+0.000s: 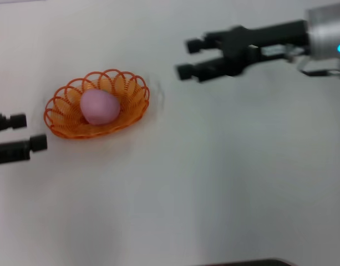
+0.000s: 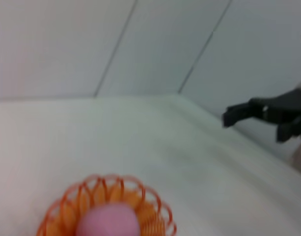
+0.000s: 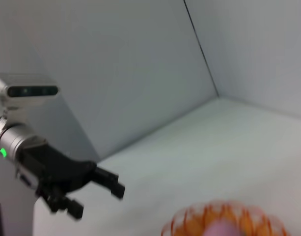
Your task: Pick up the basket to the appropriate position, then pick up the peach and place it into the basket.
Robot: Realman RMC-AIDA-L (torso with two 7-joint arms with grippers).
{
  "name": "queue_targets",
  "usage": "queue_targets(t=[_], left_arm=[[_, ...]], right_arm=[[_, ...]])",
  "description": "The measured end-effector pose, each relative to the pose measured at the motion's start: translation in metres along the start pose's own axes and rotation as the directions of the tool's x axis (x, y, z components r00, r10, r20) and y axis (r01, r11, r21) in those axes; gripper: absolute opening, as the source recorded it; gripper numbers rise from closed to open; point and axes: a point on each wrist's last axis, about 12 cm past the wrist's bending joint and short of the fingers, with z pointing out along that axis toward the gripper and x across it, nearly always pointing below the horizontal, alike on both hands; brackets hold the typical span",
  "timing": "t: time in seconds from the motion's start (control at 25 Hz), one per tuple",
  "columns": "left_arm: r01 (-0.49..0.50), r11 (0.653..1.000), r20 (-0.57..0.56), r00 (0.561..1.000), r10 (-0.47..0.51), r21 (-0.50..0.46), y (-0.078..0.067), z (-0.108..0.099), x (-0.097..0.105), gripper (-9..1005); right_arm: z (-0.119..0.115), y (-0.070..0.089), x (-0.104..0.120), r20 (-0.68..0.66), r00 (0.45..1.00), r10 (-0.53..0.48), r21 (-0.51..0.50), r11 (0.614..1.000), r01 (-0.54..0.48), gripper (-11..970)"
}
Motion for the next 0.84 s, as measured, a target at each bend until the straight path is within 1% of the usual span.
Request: queue_targets(t=[0.04,0.2,0.32,0.44,0.56,0.84], left_arm=[[0.003,1.0,-0.029,1.0,-0.003,0.0,0.0,-0.001,0.001,908],[0.01,1.0,-0.107,0.994,-0.011,-0.012,0.0,-0.005,0.003,908],[0.012,1.0,-0.121,0.993,-0.014,-0.019,0.001,-0.006,0.004,908],[0.014,1.0,-0.123,0.992,-0.016,-0.019,0.001,-0.006,0.004,908],[0.015,1.0,-0.126,0.992,-0.017,-0.02,0.001,-0.006,0.004,908],[0.015,1.0,-0.128,0.992,-0.018,-0.02,0.001,-0.006,0.004,908]], right_arm=[[-0.011,0.001,0.006,-0.015,1.0,0.024,-0.004,1.0,-0.024,948],[-0.047,0.001,0.026,-0.113,0.987,0.113,0.014,0.994,-0.112,942],[-0.063,0.0,0.039,-0.19,0.968,0.166,0.059,0.986,-0.158,940],[-0.069,0.0,0.047,-0.242,0.951,0.195,0.081,0.98,-0.181,941],[-0.068,0.0,0.049,-0.277,0.939,0.205,0.087,0.978,-0.188,941],[-0.064,0.0,0.05,-0.289,0.935,0.206,0.084,0.978,-0.189,940]])
